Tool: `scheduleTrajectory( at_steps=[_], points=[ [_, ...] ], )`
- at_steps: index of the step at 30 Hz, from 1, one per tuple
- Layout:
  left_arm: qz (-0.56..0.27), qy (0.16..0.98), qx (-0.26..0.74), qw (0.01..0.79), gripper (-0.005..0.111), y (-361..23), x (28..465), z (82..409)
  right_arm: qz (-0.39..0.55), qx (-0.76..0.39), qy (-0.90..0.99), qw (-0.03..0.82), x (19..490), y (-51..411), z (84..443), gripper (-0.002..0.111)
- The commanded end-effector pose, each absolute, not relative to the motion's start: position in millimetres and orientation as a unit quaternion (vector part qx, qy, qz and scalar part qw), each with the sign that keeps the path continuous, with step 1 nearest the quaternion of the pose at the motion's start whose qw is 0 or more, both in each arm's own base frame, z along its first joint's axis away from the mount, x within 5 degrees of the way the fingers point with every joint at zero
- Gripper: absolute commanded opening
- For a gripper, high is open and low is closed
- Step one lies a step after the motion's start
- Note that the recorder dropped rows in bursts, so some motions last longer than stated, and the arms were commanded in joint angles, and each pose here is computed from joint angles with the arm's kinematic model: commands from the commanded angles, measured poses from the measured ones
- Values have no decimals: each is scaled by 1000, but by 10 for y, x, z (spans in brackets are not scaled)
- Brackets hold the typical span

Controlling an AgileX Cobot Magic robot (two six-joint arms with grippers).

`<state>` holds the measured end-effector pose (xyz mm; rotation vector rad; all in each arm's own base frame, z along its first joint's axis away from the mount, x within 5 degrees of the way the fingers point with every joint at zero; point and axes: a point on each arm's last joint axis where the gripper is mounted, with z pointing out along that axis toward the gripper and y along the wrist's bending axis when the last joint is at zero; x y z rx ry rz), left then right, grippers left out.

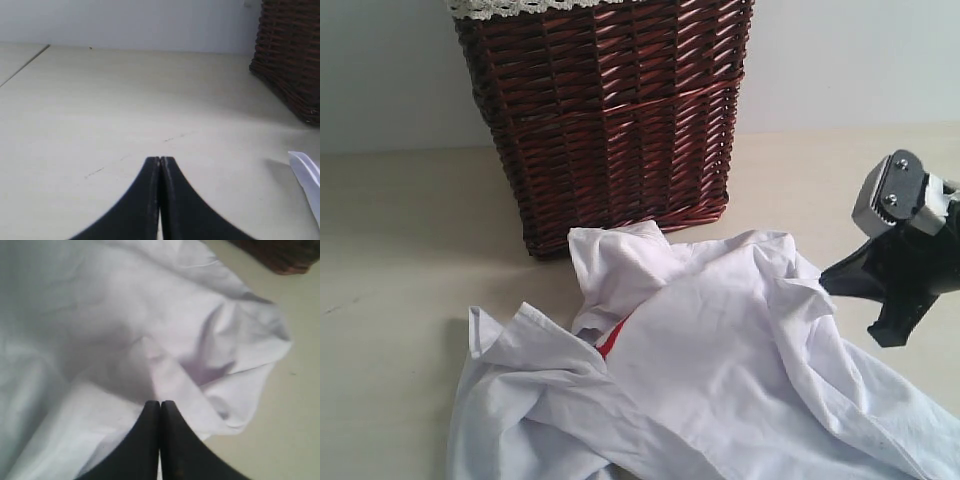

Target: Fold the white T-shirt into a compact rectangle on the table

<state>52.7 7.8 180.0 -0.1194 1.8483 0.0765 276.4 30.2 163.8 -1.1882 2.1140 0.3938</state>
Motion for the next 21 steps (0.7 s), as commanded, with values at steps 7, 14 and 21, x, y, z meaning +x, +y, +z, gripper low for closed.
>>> scheduleTrajectory(
  at_steps=[7,14,21],
  points=[
    [35,794,-52,605,0,80,526,1811,45,-419,826,374,2754,-29,1923,0],
    [35,794,-52,605,0,80,526,1811,251,-479,786,299,2649,206,1485,18],
    [35,794,-52,605,0,80,526,1811,203,-460,814,290,2763,119,1343,56]
  ],
)
